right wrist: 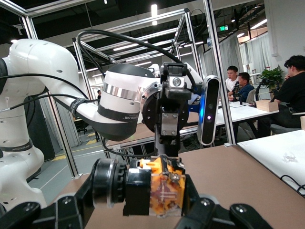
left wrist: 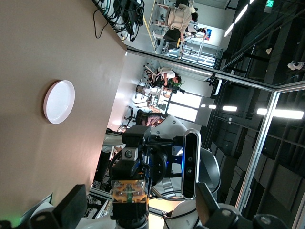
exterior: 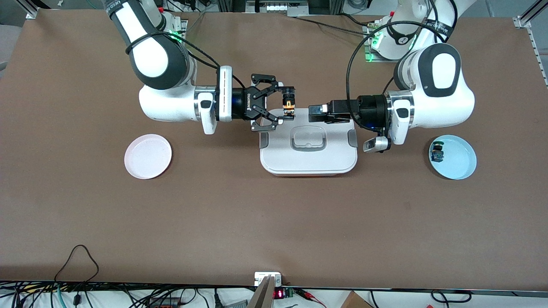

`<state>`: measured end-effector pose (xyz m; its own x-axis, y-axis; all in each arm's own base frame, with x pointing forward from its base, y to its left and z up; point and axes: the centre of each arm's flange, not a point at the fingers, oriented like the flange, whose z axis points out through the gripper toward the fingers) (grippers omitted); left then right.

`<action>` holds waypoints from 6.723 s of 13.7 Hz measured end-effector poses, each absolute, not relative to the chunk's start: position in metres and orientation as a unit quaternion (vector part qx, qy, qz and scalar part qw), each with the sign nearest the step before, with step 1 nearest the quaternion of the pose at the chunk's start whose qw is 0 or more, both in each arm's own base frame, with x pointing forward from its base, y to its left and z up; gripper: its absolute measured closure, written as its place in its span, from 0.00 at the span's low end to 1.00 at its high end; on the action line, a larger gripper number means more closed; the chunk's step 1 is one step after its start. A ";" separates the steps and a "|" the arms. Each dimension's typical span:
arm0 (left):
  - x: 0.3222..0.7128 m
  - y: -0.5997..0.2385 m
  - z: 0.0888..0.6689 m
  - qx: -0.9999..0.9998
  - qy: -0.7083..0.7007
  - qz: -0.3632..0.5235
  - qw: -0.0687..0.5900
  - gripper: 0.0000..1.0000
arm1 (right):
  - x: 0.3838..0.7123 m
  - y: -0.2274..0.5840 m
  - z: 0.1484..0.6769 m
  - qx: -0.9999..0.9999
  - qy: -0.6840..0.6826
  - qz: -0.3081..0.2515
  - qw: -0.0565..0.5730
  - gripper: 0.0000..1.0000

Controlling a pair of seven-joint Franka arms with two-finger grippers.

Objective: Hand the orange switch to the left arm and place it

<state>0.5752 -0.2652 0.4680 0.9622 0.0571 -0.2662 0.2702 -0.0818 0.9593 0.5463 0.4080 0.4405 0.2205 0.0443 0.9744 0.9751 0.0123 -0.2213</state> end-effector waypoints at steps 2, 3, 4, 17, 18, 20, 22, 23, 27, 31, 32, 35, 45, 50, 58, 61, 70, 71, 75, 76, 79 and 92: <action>0.568 -0.280 0.465 0.734 0.111 -0.085 0.664 0.00 | 0.546 0.409 0.441 -0.557 -0.460 -0.430 0.542 0.27; 0.563 -0.287 0.462 0.735 0.109 -0.091 0.663 0.00 | 0.546 0.409 0.441 -0.555 -0.462 -0.433 0.540 0.27; 0.559 -0.292 0.459 0.736 0.107 -0.096 0.661 0.00 | 0.546 0.409 0.441 -0.553 -0.463 -0.434 0.539 0.27; 0.553 -0.303 0.458 0.728 0.110 -0.102 0.669 0.57 | 0.547 0.409 0.441 -0.553 -0.462 -0.437 0.538 0.27; 0.553 -0.303 0.458 0.728 0.109 -0.101 0.669 0.57 | 0.547 0.409 0.441 -0.554 -0.461 -0.437 0.538 0.27; 0.552 -0.304 0.458 0.728 0.108 -0.101 0.669 0.57 | 0.547 0.409 0.441 -0.555 -0.460 -0.436 0.540 0.11; 0.552 -0.304 0.458 0.728 0.108 -0.101 0.670 0.57 | 0.547 0.409 0.442 -0.555 -0.458 -0.436 0.541 0.01; 0.553 -0.303 0.458 0.728 0.108 -0.100 0.670 0.57 | 0.548 0.409 0.442 -0.556 -0.457 -0.436 0.541 0.00; 0.557 -0.294 0.457 0.743 0.099 -0.086 0.656 0.57 | 0.563 0.385 0.447 -0.562 -0.447 -0.449 0.531 0.00; 0.566 -0.255 0.445 0.838 0.018 -0.053 0.542 0.57 | 0.594 0.301 0.441 -0.560 -0.453 -0.447 0.530 0.00; 0.569 -0.243 0.442 0.863 -0.007 -0.044 0.503 0.57 | 0.598 0.284 0.442 -0.563 -0.462 -0.438 0.527 0.00; 0.575 -0.212 0.433 0.924 -0.086 -0.024 0.371 0.57 | 0.604 0.244 0.453 -0.600 -0.465 -0.389 0.522 0.00; 0.573 -0.123 0.401 0.912 -0.398 -0.081 0.057 0.57 | 0.593 0.207 0.468 -0.786 -0.295 -0.126 0.528 0.00; 0.585 0.003 0.375 0.832 -0.542 -0.118 0.020 0.57 | 0.592 0.174 0.456 -0.898 -0.169 0.013 0.407 0.00; 0.591 0.155 0.263 0.769 -0.633 -0.090 0.003 0.57 | 0.574 0.101 0.456 -0.985 -0.090 0.146 -0.007 0.00; 0.582 0.184 0.215 0.762 -0.643 -0.072 0.030 0.57 | 0.586 0.047 0.486 -0.992 -0.046 0.114 -0.031 0.00; 0.569 0.195 0.196 0.741 -0.667 -0.074 0.037 0.57 | 0.589 -0.019 0.580 -0.998 0.017 0.049 -0.020 0.00; 0.569 0.195 0.196 0.740 -0.667 -0.073 0.037 0.57 | 0.590 -0.017 0.574 -0.998 0.016 0.052 -0.020 0.00; 0.569 0.196 0.195 0.738 -0.669 -0.073 0.038 0.52 | 0.588 -0.013 0.552 -0.997 0.013 0.070 -0.019 0.00; 0.568 0.198 0.195 0.737 -0.670 -0.073 0.038 0.48 | 0.588 -0.013 0.550 -0.997 0.012 0.071 -0.019 0.00; 0.566 0.205 0.196 0.739 -0.669 -0.072 0.039 0.18 | 0.584 -0.014 0.554 -0.999 0.012 0.047 -0.017 0.00; 0.586 0.138 0.310 0.806 -0.561 -0.171 0.082 0.00 | 0.572 -0.009 0.580 -1.000 0.000 0.008 -0.014 0.00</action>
<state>0.5863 0.1383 0.3098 0.3120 -0.9322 -0.1836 -0.8762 -0.3570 0.3236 0.5717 -0.0090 0.5799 0.9999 -0.0007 -0.0151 -0.0003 -0.9996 0.0281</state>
